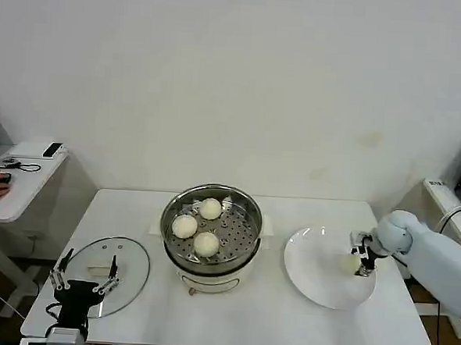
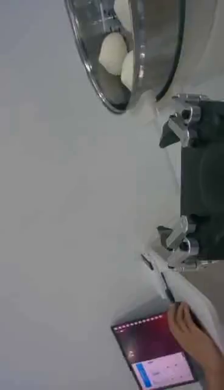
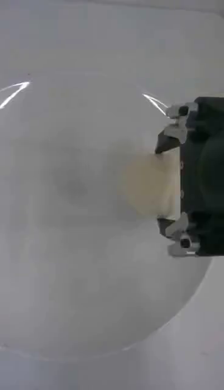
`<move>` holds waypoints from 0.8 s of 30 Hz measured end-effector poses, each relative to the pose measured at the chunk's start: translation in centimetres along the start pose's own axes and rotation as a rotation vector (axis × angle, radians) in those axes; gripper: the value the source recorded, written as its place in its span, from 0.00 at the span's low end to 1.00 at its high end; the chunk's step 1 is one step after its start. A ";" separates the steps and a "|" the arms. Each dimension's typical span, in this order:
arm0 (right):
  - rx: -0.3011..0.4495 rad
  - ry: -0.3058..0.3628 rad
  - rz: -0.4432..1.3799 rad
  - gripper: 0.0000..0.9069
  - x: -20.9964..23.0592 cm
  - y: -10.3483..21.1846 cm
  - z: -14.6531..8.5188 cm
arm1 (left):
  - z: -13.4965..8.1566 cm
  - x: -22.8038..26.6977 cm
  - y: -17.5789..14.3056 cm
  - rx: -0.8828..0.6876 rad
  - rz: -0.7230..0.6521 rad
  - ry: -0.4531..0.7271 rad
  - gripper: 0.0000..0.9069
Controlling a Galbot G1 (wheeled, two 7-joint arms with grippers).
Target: Take steamed baozi put them in steamer then cover it.
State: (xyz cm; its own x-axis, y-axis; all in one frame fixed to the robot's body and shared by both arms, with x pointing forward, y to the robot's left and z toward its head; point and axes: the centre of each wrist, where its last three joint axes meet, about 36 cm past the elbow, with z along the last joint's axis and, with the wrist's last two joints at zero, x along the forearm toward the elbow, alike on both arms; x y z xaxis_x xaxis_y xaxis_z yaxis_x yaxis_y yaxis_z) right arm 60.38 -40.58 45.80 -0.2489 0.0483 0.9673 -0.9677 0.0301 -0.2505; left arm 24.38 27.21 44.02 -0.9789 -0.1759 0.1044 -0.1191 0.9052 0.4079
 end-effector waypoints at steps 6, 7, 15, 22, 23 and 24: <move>0.002 0.000 0.001 0.76 1.5 -0.6 0.1 | 0.0 0.0 0.0 0.001 -0.001 -0.002 1.00; 0.002 -0.002 0.004 0.76 1.9 -0.7 0.1 | 0.0 0.0 0.0 0.000 -0.001 -0.002 1.00; 0.020 -0.051 0.073 0.76 6.7 -3.4 -2.1 | -0.4 -0.1 0.0 0.001 -0.001 -0.015 1.00; 0.048 -0.136 0.151 0.76 12.4 -6.3 -6.8 | -0.5 -0.3 0.0 -0.001 -0.003 -0.022 1.00; 0.055 -0.147 0.160 0.76 13.2 -6.6 -7.6 | -0.5 -0.3 0.0 0.000 -0.005 -0.022 1.00; 0.062 -0.159 0.172 0.76 14.1 -6.9 -8.6 | -0.5 -0.3 0.0 0.000 -0.006 -0.022 1.00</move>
State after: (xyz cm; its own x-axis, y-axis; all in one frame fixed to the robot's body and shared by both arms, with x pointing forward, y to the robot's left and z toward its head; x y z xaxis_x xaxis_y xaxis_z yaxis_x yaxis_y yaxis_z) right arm 63.90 -31.49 60.79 -0.4084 -0.1109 0.9060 -0.9101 -0.0264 -0.4135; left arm 24.74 27.09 44.49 -0.9816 -0.1725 0.0822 -0.1247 0.9044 0.4081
